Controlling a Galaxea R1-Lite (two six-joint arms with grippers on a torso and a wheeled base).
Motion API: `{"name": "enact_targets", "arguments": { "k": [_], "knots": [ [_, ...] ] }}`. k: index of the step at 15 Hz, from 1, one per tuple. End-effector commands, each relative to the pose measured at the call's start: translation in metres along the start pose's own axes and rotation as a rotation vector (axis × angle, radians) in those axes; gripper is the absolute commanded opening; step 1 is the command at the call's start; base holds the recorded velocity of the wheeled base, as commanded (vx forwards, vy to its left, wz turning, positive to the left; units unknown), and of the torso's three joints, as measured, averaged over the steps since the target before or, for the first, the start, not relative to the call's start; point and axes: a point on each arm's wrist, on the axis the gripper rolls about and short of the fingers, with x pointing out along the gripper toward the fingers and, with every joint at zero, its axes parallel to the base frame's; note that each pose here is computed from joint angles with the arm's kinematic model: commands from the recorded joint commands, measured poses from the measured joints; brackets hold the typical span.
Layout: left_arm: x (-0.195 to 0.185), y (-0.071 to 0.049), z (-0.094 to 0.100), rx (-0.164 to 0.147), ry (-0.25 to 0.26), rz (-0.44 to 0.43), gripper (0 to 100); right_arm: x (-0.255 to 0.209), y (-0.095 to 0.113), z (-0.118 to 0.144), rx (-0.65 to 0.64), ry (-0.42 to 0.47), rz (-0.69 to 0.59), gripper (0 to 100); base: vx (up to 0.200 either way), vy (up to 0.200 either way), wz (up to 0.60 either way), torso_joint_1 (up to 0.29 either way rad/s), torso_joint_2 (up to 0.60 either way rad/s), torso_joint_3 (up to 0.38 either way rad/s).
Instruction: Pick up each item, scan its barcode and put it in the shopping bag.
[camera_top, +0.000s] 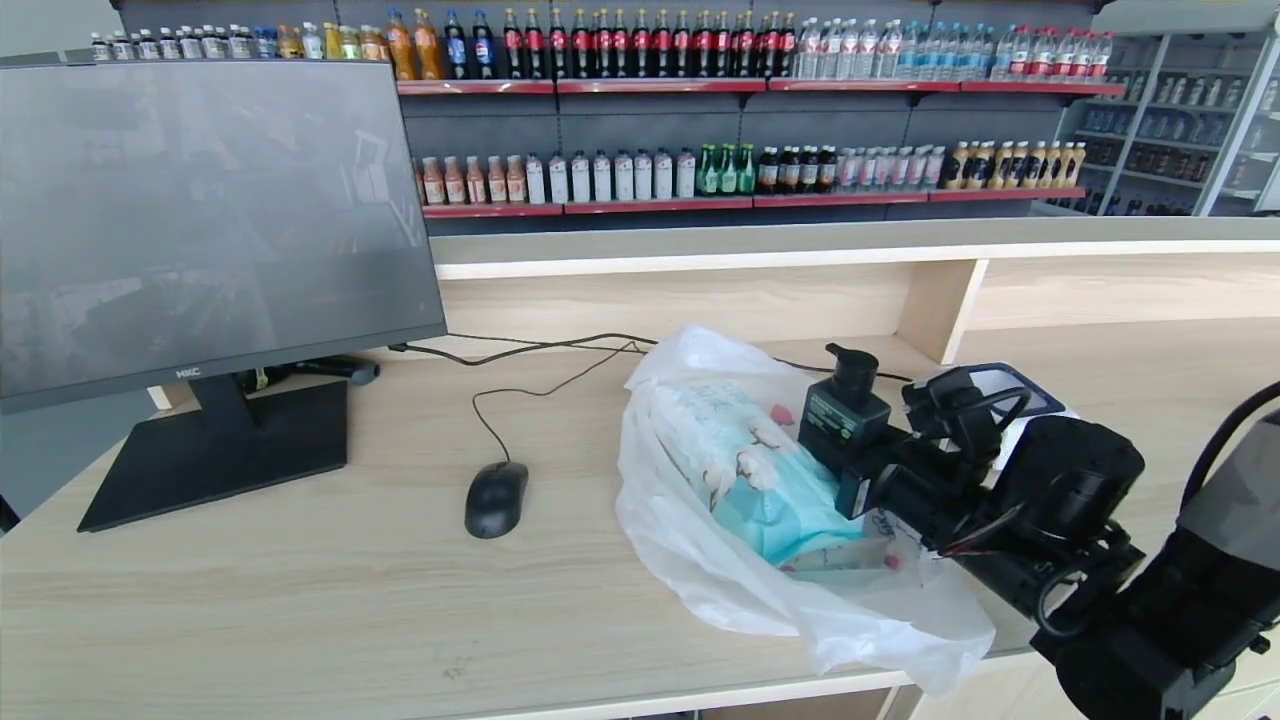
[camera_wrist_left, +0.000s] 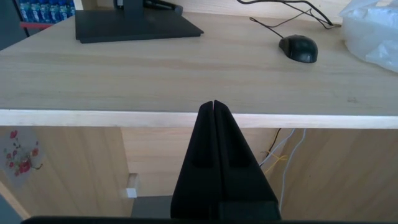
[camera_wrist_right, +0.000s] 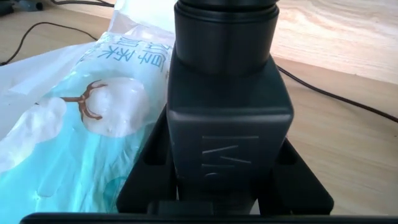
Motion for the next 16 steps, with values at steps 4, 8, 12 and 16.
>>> {"name": "enact_targets", "arguments": {
  "k": [4, 8, 12, 16],
  "knots": [
    [0.000, 0.000, 0.000, 0.000, -0.001, -0.001, 0, 0.005, 0.002, -0.017, 0.003, 0.053, 0.007, 0, 0.000, 0.000, 0.00, 0.000, 0.00, 0.000],
    [0.000, 0.000, 0.000, 0.000, -0.002, 0.000, 0, 0.005, 0.002, -0.021, 0.003, 0.067, 0.008, 0, 0.000, 0.000, 0.00, 0.000, 0.00, 0.000],
    [0.000, 0.000, 0.000, 0.000, -0.001, 0.000, 0, 0.004, 0.004, -0.025, 0.004, 0.085, 0.013, 0, 0.000, 0.000, 0.00, 0.000, 0.00, 0.000],
    [0.000, 0.000, 0.000, 0.000, -0.001, 0.000, 0, 0.000, 0.004, -0.027, 0.005, 0.100, 0.015, 0, 0.000, 0.000, 0.00, 0.000, 0.00, 0.000]
  ]
}}
